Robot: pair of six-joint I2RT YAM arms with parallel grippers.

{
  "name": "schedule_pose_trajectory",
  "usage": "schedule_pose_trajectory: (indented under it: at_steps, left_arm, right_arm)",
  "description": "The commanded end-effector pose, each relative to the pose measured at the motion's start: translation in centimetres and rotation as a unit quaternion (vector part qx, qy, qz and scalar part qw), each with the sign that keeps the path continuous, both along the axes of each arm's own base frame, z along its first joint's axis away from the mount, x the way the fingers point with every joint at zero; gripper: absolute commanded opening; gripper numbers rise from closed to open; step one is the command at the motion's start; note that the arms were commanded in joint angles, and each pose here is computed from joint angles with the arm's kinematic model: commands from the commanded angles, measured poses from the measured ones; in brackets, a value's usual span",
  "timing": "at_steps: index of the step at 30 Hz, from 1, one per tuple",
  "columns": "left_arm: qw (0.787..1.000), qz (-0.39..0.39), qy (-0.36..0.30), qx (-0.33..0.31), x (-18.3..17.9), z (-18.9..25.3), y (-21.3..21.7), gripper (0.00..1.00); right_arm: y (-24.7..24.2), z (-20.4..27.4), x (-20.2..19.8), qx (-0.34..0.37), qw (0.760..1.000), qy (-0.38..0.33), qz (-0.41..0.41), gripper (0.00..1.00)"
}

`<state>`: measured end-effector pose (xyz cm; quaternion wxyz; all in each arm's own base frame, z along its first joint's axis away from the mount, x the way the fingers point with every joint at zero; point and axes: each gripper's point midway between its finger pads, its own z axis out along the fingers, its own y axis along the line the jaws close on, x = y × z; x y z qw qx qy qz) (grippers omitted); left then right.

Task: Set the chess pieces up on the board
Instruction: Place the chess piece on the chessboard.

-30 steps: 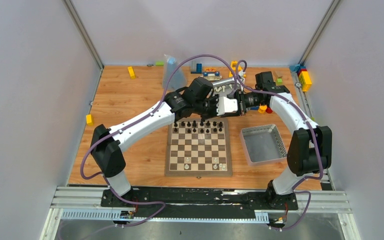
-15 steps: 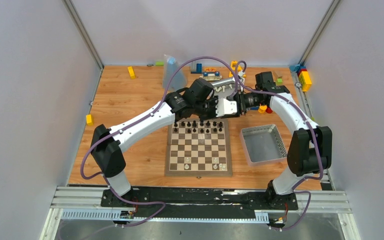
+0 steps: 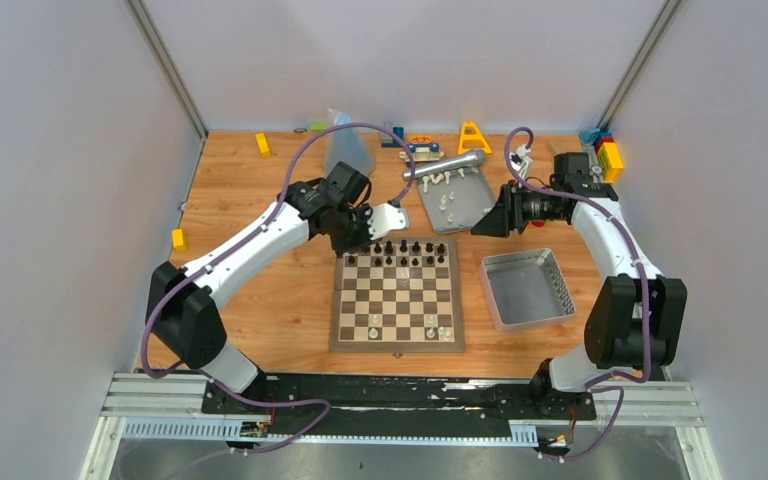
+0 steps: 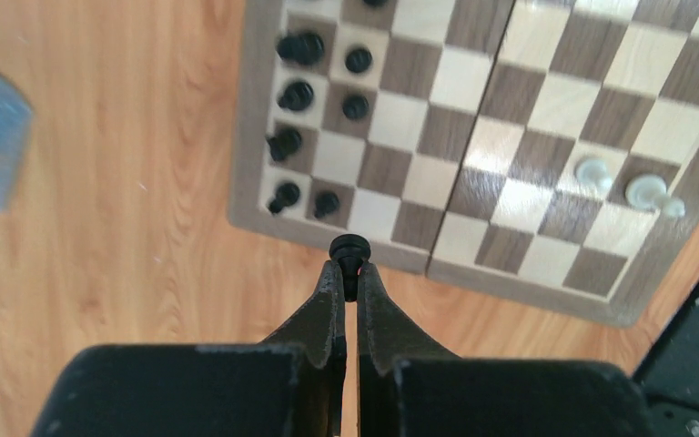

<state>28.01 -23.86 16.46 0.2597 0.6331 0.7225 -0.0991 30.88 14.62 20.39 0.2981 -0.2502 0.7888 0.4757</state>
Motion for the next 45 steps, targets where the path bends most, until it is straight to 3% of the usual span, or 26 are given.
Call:
schedule_pose_trajectory:
  at_steps: [1, 23, 45]
  left_arm:
    - [0.998, 0.014, 0.047, 0.039, -2.0, -1.9, 2.9, 0.01]
    - [0.988, 0.07, 0.115, 0.078, 3.0, -8.0, -0.3, 0.02]
    - [0.978, 0.073, 0.157, 0.121, 2.9, -10.1, 0.0, 0.06]
  right_arm:
    - [-0.5, -0.8, -0.8, -0.013, 1.0, -0.022, 0.005, 0.53]
    - [-1.4, -2.4, -0.8, -0.054, 0.998, -0.031, -0.017, 0.53]
    - [-1.4, -3.0, -0.8, -0.054, 0.998, -0.022, -0.015, 0.53]
